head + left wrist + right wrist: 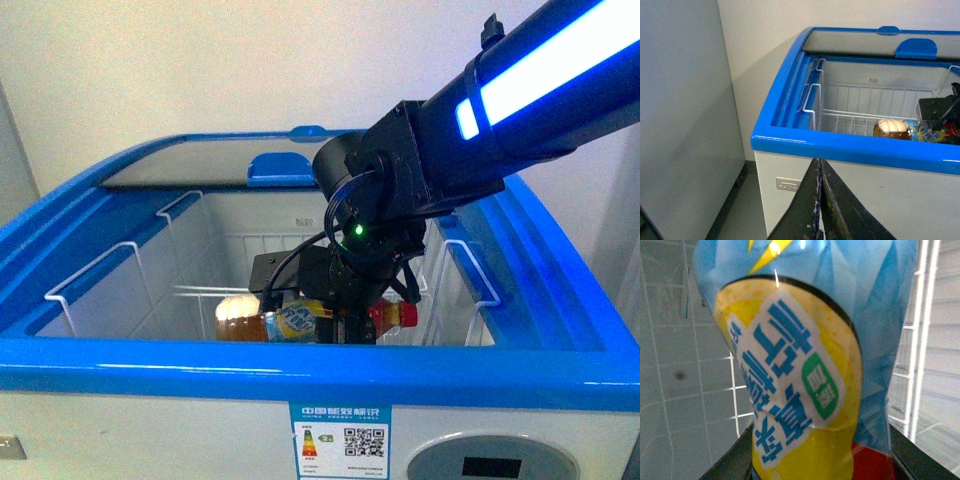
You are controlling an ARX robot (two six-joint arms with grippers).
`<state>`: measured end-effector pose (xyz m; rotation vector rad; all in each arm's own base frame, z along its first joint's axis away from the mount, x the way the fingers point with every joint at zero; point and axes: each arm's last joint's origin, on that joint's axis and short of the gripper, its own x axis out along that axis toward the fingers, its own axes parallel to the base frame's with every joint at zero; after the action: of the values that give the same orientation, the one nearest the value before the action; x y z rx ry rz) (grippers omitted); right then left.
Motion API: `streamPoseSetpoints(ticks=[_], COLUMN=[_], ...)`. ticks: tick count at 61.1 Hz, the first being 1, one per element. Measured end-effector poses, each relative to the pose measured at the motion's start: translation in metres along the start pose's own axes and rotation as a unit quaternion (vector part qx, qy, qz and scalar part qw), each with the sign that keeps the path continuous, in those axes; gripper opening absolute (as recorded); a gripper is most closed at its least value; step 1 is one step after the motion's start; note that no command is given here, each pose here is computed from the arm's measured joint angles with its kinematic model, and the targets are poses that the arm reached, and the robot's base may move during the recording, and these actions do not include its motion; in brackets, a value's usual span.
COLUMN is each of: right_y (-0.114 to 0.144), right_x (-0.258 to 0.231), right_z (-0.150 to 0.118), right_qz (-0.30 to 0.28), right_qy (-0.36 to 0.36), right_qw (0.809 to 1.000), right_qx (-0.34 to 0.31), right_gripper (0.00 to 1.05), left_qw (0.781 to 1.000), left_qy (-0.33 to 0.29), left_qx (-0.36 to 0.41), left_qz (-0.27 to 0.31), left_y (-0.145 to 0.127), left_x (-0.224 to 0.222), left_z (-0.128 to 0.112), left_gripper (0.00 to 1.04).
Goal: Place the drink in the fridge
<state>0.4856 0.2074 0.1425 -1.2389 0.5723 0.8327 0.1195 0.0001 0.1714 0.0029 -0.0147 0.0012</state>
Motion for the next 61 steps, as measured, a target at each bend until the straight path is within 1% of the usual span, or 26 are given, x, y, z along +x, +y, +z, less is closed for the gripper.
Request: streamPoseSetpoints(ticks=[6, 8, 10, 14, 15, 20, 21, 22, 28, 30, 33, 35, 38, 41, 43, 45, 49, 50, 51, 53, 56, 57, 59, 60, 61], right_y=[0.016, 0.02, 0.021, 0.022, 0.022, 0.014, 0.011, 0.008, -0.008, -0.018, -0.029, -0.035, -0.047, -0.054, -0.059, -0.064, -0.072, -0.072, -0.071, -0.065, -0.053, -0.046, -0.037, -0.028, -0.022], right_x=[0.012, 0.014, 0.015, 0.015, 0.014, 0.003, -0.003, -0.008, -0.035, -0.055, -0.087, -0.106, -0.139, -0.157, -0.171, -0.184, -0.216, -0.225, -0.238, -0.255, -0.271, -0.279, -0.286, -0.293, -0.296], right_z=[-0.002, -0.002, -0.001, 0.0, 0.0, 0.004, 0.005, 0.006, 0.009, 0.009, 0.006, 0.002, -0.007, -0.013, -0.019, -0.027, -0.048, -0.055, -0.065, -0.08, -0.095, -0.102, -0.109, -0.116, -0.119], right_qz=[0.007, 0.011, 0.015, 0.018, 0.018, 0.012, 0.01, 0.01, -0.003, -0.008, -0.015, -0.021, -0.057, -0.081, -0.107, -0.136, -0.213, -0.233, -0.261, -0.289, -0.306, -0.313, -0.316, -0.314, -0.312], right_qy=[0.007, 0.006, 0.004, -0.006, -0.012, -0.031, -0.037, -0.042, -0.068, -0.086, -0.11, -0.125, -0.141, -0.15, -0.152, -0.15, -0.139, -0.136, -0.128, -0.12, -0.108, -0.105, -0.102, -0.104, -0.103], right_qw=[1.0, 1.0, 1.0, 1.0, 1.0, 0.999, 0.999, 0.999, 0.997, 0.995, 0.991, 0.988, 0.982, 0.976, 0.971, 0.964, 0.938, 0.926, 0.91, 0.885, 0.863, 0.848, 0.839, 0.827, 0.822], right_qx=[-0.003, -0.003, -0.004, -0.002, 0.002, 0.01, 0.013, 0.018, 0.037, 0.051, 0.073, 0.088, 0.114, 0.134, 0.149, 0.174, 0.236, 0.262, 0.296, 0.344, 0.387, 0.414, 0.431, 0.455, 0.465], right_gripper=[0.43, 0.51, 0.55, 0.69, 0.75, 0.91, 0.96, 0.98, 0.97, 0.97, 0.97, 0.97, 0.97, 0.97, 0.97, 0.97, 0.97, 0.97, 0.97, 0.97, 0.97, 0.97, 0.97, 0.97, 0.97], left_qw=[1.0, 1.0, 1.0, 1.0, 1.0, 1.0, 1.0, 1.0, 1.0, 1.0, 1.0, 1.0, 1.0, 1.0, 1.0, 1.0, 1.0, 1.0, 1.0, 1.0, 1.0, 1.0, 1.0, 1.0, 1.0], left_qy=[-0.001, -0.001, 0.0, 0.0, -0.001, 0.0, -0.001, 0.0, 0.0, 0.0, 0.016, 0.008, 0.003, 0.003, 0.002, 0.002, 0.002, 0.002, 0.002, 0.002, 0.002, 0.002, 0.002, 0.002, 0.002], left_qx=[0.0, 0.0, 0.0, 0.0, 0.0, 0.0, 0.0, 0.0, 0.0, 0.0, 0.0, 0.0, 0.0, 0.0, 0.0, 0.0, 0.0, 0.0, 0.0, 0.0, 0.0, 0.0, 0.0, 0.0, 0.0], left_qz=[0.0, 0.0, 0.0, 0.0, 0.0, 0.0, 0.0, 0.0, 0.0, 0.0, 0.0, 0.0, 0.0, 0.0, 0.0, 0.0, 0.0, 0.0, 0.0, 0.0, 0.0, 0.0, 0.0, 0.0, 0.0], left_y=[0.0, 0.0, 0.0, 0.0, 0.0, 0.0, 0.0, 0.0, 0.0, 0.0, 0.0, 0.0, 0.0, 0.0, 0.0, 0.0, 0.0, 0.0, 0.0, 0.0, 0.0, 0.0, 0.0, 0.0, 0.0], left_x=[-0.003, -0.004, -0.004, -0.006, -0.007, -0.009, -0.009, -0.009, -0.011, -0.012, -0.019, -0.021, -0.022, -0.022, -0.022, -0.022, -0.022, -0.022, -0.022, -0.022, -0.022, -0.022, -0.022, -0.022, -0.022], left_z=[0.0, 0.0, 0.0, 0.0, 0.0, 0.0, 0.0, 0.0, 0.0, 0.0, -0.005, -0.004, -0.003, -0.003, -0.003, -0.003, -0.003, -0.003, -0.003, -0.003, -0.003, -0.003, -0.003, -0.003, -0.003], left_gripper=[0.03, 0.03, 0.03, 0.03, 0.03, 0.03, 0.03, 0.03, 0.03, 0.03, 0.03, 0.03, 0.03, 0.03, 0.03, 0.03, 0.03, 0.03, 0.03, 0.03, 0.03, 0.03, 0.03, 0.03, 0.03])
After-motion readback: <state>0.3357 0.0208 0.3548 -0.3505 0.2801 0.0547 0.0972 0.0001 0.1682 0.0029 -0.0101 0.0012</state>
